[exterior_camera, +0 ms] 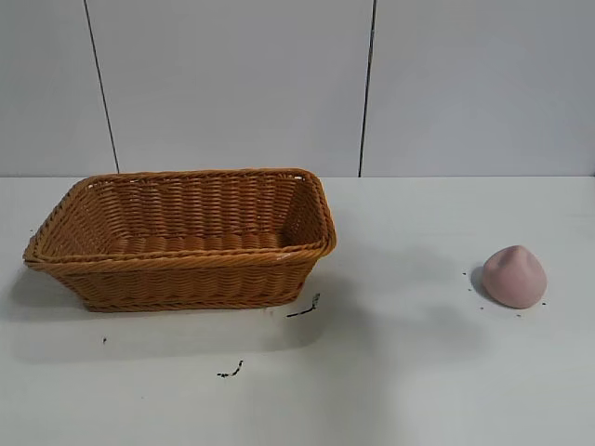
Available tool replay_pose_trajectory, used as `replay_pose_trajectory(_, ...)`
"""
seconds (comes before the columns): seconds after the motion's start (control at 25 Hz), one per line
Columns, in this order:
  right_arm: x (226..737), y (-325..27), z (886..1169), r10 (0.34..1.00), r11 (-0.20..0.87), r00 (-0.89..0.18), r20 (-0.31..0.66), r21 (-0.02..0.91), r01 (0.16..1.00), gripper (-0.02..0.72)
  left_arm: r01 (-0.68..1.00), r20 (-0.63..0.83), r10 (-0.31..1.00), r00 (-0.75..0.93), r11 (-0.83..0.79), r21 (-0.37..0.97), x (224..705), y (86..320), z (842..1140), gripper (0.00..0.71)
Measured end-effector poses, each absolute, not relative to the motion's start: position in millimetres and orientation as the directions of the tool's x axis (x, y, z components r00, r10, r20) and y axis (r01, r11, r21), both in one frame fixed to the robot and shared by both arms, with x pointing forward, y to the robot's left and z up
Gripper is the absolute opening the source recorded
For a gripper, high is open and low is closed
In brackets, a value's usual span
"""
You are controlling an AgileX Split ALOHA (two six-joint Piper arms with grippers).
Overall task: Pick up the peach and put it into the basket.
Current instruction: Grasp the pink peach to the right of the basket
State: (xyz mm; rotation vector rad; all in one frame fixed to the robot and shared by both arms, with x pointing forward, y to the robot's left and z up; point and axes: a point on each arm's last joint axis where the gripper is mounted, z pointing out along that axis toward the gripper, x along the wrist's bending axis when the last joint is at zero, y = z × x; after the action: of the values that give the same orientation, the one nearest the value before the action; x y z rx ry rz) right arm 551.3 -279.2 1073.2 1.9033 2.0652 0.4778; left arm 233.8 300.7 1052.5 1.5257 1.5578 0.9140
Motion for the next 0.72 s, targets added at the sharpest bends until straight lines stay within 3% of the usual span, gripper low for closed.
replay_pose_trajectory(0.32, 623, -275, 990, 0.997, 0.069, -0.075, 0.018, 0.237, 0.969, 0.655, 0.457, -0.035, 0.999, 0.000, 0.031, 0.889, 234, 301, 1052, 0.693)
replay_pose_trajectory(0.72, 645, -276, 913, 0.996, 0.092, -0.091, -0.011, 0.123, 0.988, 0.655, 0.457, -0.035, 0.999, 0.000, 0.031, 0.889, 234, 301, 1052, 0.693)
